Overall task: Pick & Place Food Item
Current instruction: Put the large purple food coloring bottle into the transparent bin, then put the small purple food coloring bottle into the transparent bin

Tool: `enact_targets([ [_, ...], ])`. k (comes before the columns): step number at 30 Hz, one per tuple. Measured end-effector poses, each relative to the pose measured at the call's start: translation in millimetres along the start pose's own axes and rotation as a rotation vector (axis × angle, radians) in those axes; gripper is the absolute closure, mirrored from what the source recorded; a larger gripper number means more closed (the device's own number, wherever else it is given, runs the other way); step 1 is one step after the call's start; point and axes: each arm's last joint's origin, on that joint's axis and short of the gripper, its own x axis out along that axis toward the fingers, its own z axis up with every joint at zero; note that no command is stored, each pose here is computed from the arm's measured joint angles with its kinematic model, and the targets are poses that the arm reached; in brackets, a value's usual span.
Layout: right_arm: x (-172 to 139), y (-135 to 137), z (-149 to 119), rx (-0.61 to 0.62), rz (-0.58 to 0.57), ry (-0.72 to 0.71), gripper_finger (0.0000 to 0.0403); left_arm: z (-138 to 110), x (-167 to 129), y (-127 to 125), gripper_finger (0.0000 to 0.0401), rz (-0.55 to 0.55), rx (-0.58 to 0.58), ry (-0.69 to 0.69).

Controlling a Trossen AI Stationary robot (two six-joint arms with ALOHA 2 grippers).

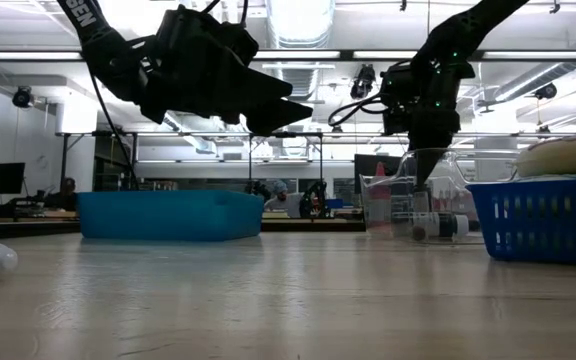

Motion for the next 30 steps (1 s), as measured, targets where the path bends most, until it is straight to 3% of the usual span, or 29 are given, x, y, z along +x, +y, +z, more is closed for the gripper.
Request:
enact_targets([
  [2, 0.0, 0.1, 0.0, 0.01, -0.001, 0.001, 0.0284, 0.0, -0.1, 0.2, 0.0034, 0.0, 0.0, 0.0],
  [7, 1.6, 0.0, -2.1, 0.024, 0.0, 0.02, 0.02, 0.0, -0.1, 0.2, 0.0034, 0.0, 0.0, 0.0],
  [10, 1.6, -0.1, -1.9, 0.026, -0.001, 0.019, 0.0177, -0.1, -0.2, 0.2, 0.0034, 0.0, 0.0, 0.0],
  [24, 1.1, -0.1, -1.3, 0.032, -0.003, 0.011, 0.0176, 0.1, -0.2, 0.2, 0.0034, -0.002, 0.0, -0.001],
  [30, -2.3, -0.5, -1.9, 0.033, -0.054, 0.016, 0.0169, 0.0, -0.2, 0.2, 0.0034, -0.002, 0.0, 0.0],
])
